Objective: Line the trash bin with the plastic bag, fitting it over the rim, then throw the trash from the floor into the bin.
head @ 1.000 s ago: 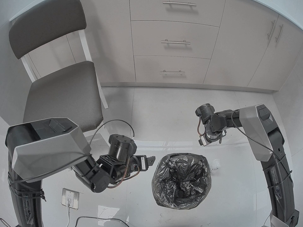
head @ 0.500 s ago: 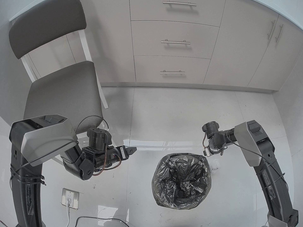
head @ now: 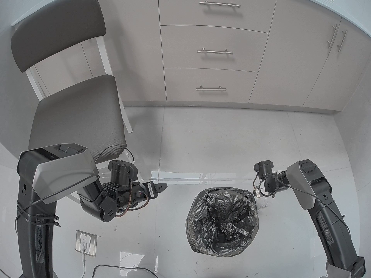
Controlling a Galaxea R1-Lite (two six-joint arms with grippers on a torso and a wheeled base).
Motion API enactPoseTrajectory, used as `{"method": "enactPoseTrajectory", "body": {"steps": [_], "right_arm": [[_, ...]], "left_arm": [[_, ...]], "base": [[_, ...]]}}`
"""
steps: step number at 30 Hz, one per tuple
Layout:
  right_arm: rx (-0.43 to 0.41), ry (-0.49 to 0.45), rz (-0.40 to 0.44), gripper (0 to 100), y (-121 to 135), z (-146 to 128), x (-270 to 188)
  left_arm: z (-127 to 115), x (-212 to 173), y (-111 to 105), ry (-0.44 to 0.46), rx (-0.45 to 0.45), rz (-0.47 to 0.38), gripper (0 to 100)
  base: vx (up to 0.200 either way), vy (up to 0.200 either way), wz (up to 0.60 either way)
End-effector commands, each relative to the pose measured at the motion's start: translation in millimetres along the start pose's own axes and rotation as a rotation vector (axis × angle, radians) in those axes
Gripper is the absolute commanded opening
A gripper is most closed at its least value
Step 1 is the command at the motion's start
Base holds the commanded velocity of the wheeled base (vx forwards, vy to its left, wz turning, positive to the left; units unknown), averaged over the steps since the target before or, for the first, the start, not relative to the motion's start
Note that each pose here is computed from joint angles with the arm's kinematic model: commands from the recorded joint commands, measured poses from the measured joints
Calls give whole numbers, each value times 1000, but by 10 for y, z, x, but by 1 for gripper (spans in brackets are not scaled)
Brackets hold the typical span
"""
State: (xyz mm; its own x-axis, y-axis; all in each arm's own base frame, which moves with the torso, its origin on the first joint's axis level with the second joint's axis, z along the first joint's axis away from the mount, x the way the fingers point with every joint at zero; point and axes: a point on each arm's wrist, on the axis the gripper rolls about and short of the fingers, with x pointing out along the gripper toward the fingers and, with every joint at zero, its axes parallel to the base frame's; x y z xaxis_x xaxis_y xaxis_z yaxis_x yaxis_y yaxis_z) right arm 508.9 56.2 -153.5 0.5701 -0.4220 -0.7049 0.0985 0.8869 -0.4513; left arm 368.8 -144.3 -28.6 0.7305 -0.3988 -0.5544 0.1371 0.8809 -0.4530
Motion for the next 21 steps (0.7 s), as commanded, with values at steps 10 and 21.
{"method": "enactPoseTrajectory", "body": {"steps": [10, 21], "right_arm": [[-8, 34, 20, 100, 110, -299, 242], [-6, 31, 19, 100, 122, -296, 235]], "left_arm": [[-69, 42, 3, 13, 17, 7, 100], [-75, 41, 0, 14, 20, 8, 100]], "base": [[0, 0, 0], [0, 0, 0]]}}
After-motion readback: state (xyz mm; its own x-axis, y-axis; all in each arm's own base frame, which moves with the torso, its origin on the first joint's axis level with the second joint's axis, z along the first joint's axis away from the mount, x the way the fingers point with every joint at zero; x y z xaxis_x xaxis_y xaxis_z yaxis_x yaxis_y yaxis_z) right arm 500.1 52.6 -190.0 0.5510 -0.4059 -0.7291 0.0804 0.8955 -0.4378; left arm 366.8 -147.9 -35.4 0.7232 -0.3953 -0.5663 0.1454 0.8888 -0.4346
